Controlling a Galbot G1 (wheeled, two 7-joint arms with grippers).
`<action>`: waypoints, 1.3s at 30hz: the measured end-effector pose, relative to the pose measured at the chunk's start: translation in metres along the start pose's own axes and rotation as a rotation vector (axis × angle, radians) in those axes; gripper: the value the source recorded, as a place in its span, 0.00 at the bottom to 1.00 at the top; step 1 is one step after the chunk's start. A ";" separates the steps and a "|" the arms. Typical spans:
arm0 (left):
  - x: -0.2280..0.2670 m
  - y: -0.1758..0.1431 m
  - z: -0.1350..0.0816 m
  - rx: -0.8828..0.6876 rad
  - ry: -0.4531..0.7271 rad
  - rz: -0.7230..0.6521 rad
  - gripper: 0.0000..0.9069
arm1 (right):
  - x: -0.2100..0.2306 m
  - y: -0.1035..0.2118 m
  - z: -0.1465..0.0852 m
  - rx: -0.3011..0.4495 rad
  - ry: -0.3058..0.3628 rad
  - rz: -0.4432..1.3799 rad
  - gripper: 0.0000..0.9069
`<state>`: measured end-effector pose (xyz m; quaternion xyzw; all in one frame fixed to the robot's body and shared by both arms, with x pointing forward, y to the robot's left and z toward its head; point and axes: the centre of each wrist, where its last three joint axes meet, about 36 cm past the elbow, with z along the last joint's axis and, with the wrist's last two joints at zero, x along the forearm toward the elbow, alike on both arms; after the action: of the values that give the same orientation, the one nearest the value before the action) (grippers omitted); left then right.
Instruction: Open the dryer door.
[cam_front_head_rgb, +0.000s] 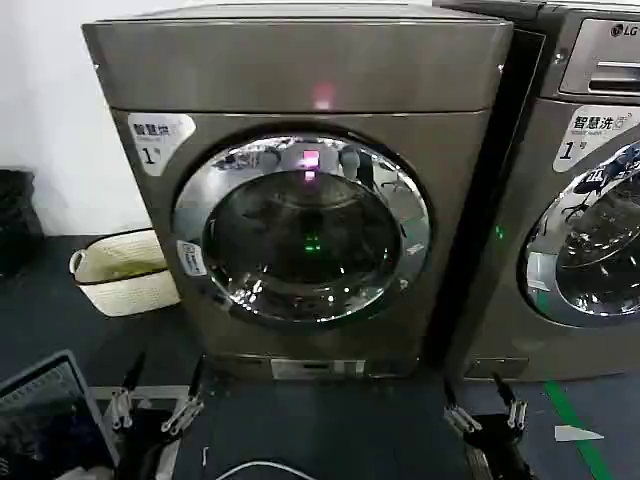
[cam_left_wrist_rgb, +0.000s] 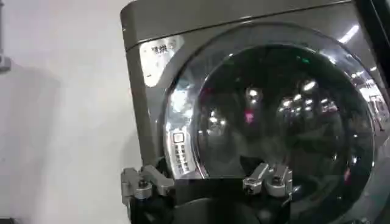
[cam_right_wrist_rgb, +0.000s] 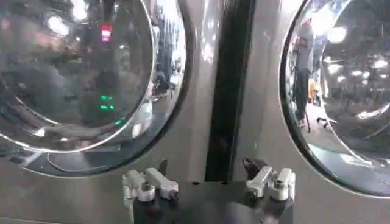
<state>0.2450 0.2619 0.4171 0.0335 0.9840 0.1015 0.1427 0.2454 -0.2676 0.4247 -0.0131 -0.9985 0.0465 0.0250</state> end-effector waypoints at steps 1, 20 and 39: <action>0.000 0.000 0.000 -0.001 0.000 0.001 1.00 | -0.002 0.000 0.000 0.001 -0.005 -0.009 1.00; 0.005 0.001 -0.010 -0.002 -0.005 0.035 1.00 | -0.112 -0.009 -0.005 0.061 -0.205 -0.445 1.00; 0.011 0.000 -0.014 -0.012 -0.008 0.031 1.00 | -0.230 0.048 -0.031 0.125 -0.283 -0.767 1.00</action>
<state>0.2301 0.2607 0.4272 0.0484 0.9821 0.1096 0.1452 0.4779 -0.2236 0.4395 0.3682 -0.9198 0.0957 -0.0960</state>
